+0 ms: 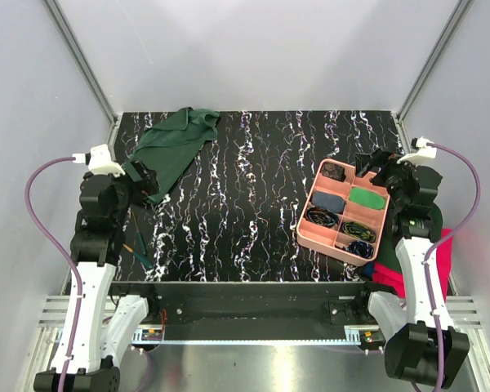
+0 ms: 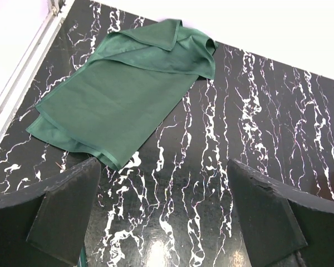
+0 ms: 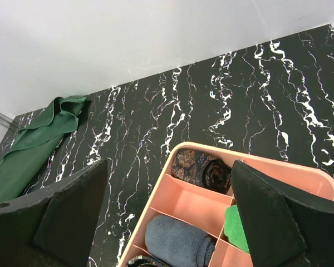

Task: Fold the napkin, place the utensils inside, and roll it up
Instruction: Move the napkin to the centre of the board

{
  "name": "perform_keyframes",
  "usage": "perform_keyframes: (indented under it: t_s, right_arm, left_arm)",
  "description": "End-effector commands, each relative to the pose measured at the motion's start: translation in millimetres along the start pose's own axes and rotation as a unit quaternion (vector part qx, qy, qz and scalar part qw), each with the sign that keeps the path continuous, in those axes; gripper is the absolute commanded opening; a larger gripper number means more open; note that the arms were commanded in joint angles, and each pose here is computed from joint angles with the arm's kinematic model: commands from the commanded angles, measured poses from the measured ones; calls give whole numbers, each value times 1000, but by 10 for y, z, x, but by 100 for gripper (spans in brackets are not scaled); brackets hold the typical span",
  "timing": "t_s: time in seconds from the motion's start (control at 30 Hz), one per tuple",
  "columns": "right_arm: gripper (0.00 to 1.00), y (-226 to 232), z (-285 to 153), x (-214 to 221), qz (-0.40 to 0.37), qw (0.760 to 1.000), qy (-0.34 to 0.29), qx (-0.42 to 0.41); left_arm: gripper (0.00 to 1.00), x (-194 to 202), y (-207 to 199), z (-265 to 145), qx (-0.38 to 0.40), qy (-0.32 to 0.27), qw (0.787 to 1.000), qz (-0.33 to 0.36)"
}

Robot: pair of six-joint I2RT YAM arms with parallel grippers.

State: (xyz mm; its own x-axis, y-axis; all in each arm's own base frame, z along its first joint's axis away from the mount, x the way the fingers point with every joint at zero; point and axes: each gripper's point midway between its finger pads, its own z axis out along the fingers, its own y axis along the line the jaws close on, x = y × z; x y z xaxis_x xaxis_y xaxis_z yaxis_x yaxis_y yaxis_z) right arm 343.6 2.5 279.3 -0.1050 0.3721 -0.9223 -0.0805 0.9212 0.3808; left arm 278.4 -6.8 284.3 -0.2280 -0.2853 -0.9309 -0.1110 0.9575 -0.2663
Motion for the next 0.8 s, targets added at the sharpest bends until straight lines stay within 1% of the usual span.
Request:
perform_keyframes:
  t_s: [0.0,0.17,0.3,0.4,0.43,0.47,0.5,0.57,0.6,0.7,0.77]
  right_arm:
    - [100,60,12,-46,-9,1000,-4,-16]
    - [100,33,25,-19,-8,1000,-1,-12]
    - [100,41,34,-13,-5,1000,2,-14]
    - [100,43,73,55,2,1000,16,-20]
    - [100,67,79,60,3,999,20,-26]
    - [100,75,87,75,4,999,24,-30]
    - [100,84,95,95,6,999,30,-33]
    - [100,82,101,106,6,999,33,-34]
    - [100,97,97,91,6,999,32,-36]
    - [100,107,96,103,6,999,36,-39]
    - [100,115,95,118,7,998,39,-42]
  left_arm:
    - [99,-5,-44,37,12,0,1000,0]
    - [99,94,2,100,0,16,1000,-5]
    - [99,239,-5,160,-2,44,999,-30]
    - [98,477,81,250,-34,74,994,-74]
    - [98,670,91,312,-42,98,989,-98]
    - [96,764,102,350,-50,107,987,-106]
    - [95,942,66,442,-49,124,985,-111]
    - [94,1071,50,545,-57,135,984,-105]
    - [93,1213,73,633,-70,154,980,-102]
    - [92,1439,230,794,-109,169,975,-95]
    - [91,1529,305,917,-127,168,973,-94]
